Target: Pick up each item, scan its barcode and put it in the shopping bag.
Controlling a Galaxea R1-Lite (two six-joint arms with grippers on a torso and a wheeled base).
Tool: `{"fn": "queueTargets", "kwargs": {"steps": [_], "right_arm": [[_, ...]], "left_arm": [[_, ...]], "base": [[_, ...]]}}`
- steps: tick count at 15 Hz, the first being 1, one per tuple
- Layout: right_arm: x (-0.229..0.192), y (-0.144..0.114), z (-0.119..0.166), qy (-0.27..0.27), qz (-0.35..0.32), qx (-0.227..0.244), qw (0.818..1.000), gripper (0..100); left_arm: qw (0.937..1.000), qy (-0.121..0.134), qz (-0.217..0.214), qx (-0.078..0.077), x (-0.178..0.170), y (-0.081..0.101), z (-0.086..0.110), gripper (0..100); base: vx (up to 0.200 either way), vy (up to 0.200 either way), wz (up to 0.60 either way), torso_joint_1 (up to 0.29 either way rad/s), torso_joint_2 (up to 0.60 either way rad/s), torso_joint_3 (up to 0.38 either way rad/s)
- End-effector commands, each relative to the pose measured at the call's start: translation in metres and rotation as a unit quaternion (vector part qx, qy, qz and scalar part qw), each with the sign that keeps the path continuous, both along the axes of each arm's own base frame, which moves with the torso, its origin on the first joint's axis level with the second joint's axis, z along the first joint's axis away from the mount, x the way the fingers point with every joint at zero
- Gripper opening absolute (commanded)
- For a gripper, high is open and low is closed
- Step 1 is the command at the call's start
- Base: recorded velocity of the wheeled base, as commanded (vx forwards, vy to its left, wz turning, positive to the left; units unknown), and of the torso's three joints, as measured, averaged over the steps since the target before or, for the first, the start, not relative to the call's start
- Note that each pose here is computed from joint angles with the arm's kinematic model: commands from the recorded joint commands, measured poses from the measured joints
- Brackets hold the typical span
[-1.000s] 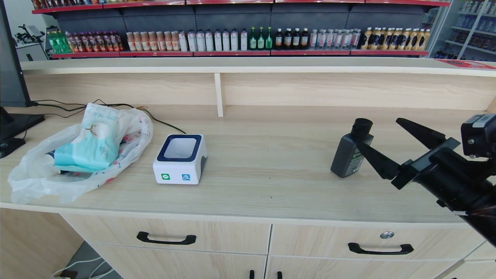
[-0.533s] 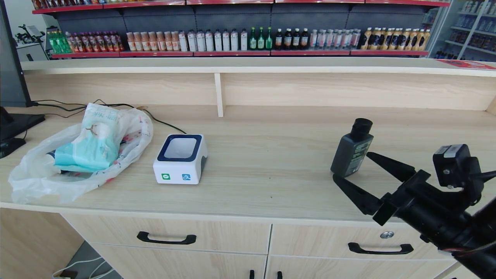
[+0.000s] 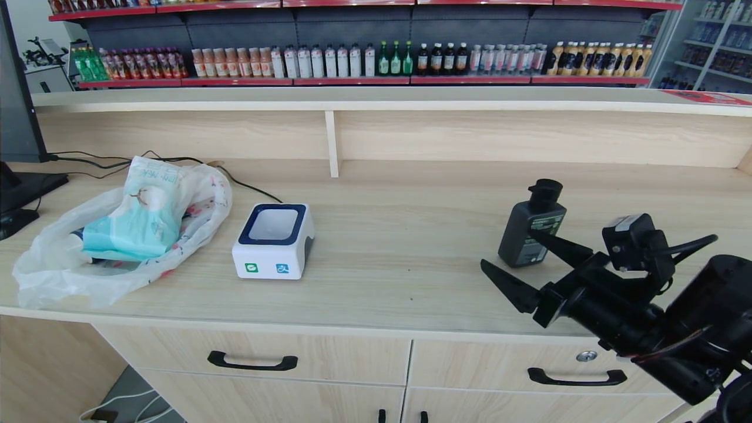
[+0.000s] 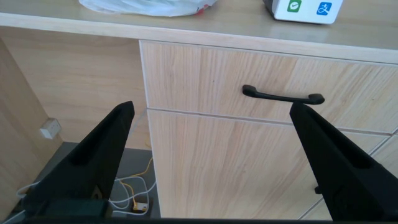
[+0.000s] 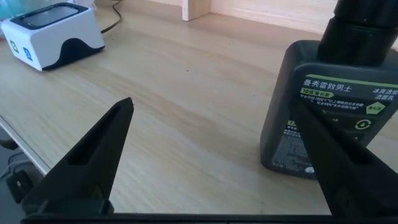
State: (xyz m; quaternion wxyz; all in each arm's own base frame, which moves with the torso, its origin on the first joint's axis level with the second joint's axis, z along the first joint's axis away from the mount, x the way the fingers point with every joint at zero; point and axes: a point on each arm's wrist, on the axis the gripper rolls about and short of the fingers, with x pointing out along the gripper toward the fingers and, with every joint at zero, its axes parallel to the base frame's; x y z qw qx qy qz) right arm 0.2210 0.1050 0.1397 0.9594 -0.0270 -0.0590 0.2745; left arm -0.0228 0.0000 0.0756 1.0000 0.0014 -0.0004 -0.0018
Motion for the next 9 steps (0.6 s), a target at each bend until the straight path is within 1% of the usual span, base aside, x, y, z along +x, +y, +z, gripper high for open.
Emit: {"fn": "queueTargets", "kwargs": {"steps": [1,5,9], "right_arm": [[0.0013,-0.0008,-0.0023,0.004,-0.003,-0.002,1.000,100],[0.0072,-0.0027,-0.0018,0.002,-0.011,0.001,1.000,100],[0.0091,0.0007,-0.0037,0.004,-0.006,-0.001,1.000,100]], "left_arm": [[1.0000,0.000,0.000,0.000,0.0000,0.0000,0.0000,100],[1.0000,0.000,0.000,0.000,0.0000,0.0000,0.0000,100],[1.0000,0.000,0.000,0.000,0.0000,0.0000,0.0000,100]], "base": [[0.000,0.000,0.00,0.000,0.00,0.000],[0.000,0.000,0.00,0.000,0.00,0.000],[0.000,0.000,0.00,0.000,0.00,0.000]]}}
